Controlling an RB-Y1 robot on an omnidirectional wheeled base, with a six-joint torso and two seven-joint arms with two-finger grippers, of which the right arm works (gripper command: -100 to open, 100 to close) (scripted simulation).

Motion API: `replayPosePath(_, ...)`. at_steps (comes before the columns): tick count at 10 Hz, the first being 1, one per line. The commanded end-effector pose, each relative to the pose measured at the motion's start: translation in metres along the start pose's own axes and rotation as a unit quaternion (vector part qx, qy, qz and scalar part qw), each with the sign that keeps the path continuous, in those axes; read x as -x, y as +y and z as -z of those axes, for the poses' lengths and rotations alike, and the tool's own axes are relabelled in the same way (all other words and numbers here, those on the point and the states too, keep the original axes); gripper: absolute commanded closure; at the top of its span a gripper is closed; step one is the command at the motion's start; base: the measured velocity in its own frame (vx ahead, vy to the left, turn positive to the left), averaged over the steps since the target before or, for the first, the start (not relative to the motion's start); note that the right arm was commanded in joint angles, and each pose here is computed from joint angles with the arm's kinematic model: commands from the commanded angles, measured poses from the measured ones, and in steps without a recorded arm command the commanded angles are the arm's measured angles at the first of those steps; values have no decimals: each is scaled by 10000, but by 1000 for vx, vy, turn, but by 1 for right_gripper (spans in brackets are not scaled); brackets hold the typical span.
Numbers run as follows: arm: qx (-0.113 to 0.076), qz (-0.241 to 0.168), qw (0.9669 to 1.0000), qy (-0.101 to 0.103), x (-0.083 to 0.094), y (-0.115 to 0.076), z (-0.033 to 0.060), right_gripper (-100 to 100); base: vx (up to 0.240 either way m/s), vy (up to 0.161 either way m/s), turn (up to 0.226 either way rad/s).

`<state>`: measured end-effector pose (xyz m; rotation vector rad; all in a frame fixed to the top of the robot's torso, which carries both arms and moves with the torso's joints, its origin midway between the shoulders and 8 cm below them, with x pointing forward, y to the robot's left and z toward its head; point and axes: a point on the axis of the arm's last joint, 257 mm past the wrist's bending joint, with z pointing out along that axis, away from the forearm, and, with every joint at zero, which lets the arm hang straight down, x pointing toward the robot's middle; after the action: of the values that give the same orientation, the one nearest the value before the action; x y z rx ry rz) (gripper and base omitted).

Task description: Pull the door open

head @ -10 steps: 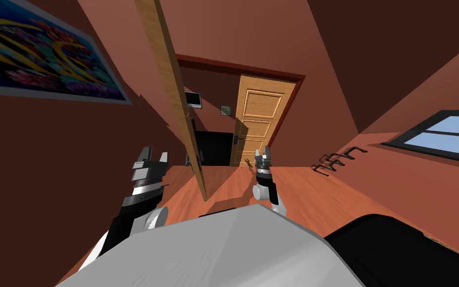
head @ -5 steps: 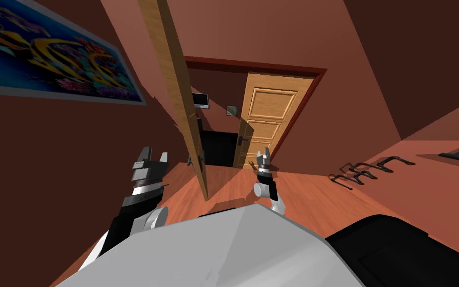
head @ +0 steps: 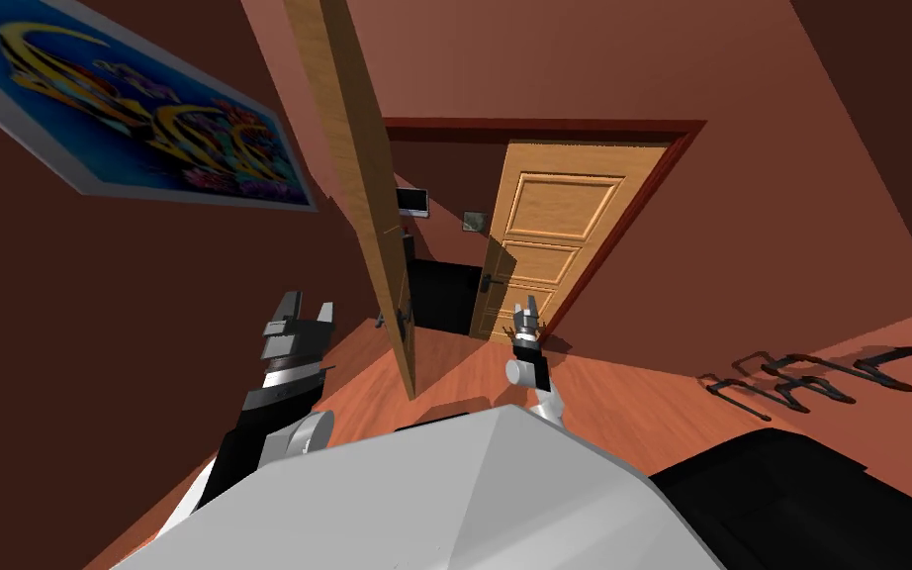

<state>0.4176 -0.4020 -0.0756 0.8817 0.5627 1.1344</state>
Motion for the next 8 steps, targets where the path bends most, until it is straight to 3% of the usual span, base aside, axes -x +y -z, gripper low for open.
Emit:
replayPosePath(1,-118,121,9998,-137,172,-113,-19,-100,55,-104,225)
replayPosePath(5,-399,381,9973,-495,526,-416,-55,-100,39,-97,198)
replayPosePath(8,-614,562,9935,-781,804,-628,-63,-100,28,-105,224)
